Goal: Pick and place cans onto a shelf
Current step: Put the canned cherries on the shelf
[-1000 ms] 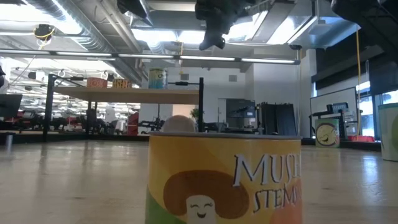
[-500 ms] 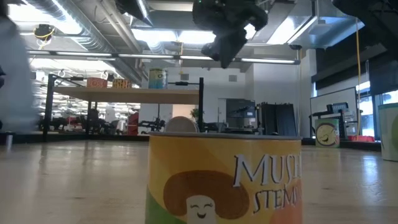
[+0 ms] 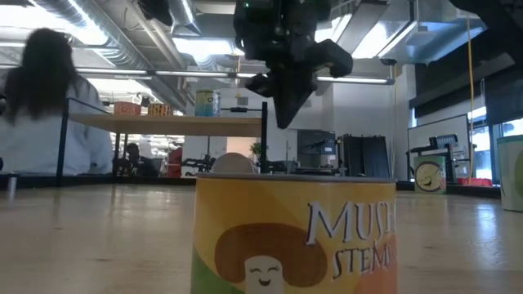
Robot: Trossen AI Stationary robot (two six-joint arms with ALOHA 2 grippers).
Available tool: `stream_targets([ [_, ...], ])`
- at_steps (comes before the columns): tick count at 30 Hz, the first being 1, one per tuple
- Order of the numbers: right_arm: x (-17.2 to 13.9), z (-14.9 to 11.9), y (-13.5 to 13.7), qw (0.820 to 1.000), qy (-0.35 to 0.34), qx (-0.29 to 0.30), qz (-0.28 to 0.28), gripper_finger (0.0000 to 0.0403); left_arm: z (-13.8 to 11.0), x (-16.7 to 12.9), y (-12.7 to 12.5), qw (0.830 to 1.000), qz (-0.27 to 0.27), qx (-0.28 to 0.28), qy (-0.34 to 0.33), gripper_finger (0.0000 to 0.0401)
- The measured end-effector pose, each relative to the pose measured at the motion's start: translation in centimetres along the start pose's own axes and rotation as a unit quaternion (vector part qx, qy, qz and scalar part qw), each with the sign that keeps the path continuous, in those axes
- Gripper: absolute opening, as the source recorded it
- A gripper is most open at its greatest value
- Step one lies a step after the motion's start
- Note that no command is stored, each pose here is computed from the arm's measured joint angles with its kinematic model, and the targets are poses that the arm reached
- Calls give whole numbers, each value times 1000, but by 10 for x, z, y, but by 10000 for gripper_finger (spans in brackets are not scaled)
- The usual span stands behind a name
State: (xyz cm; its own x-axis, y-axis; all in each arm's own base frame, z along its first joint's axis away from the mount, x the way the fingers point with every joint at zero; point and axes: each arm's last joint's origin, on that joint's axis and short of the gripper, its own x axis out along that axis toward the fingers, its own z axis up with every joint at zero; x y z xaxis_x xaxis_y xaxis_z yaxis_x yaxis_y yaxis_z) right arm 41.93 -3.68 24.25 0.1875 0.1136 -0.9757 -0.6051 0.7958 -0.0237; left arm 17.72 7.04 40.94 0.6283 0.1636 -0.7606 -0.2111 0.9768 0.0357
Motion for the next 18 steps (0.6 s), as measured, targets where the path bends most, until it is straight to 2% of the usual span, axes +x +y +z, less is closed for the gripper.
stream_targets([
  [4, 2, 11, 8, 1000, -10, -13, -9, 28, -5, -12, -2, 1000, 3, 4, -17, 0],
  [6, 0, 15, 9, 1000, -15, 1, -15, 43, -7, -18, -3, 1000, 5, 8, -26, 0],
  [10, -1, 22, 4, 996, -44, 56, -56, 75, -18, -35, -4, 998, 36, 31, -34, 0],
  [13, -3, 30, -5, 985, -95, 112, -96, 93, -27, -46, -6, 997, 47, 45, -35, 0],
  [16, -5, 41, -6, 967, -145, 178, -108, 99, -34, -55, -8, 997, 48, 55, -39, 0],
  [18, -2, 46, -1, 963, -157, 191, -105, 100, -40, -61, -10, 997, 48, 55, -37, 0],
])
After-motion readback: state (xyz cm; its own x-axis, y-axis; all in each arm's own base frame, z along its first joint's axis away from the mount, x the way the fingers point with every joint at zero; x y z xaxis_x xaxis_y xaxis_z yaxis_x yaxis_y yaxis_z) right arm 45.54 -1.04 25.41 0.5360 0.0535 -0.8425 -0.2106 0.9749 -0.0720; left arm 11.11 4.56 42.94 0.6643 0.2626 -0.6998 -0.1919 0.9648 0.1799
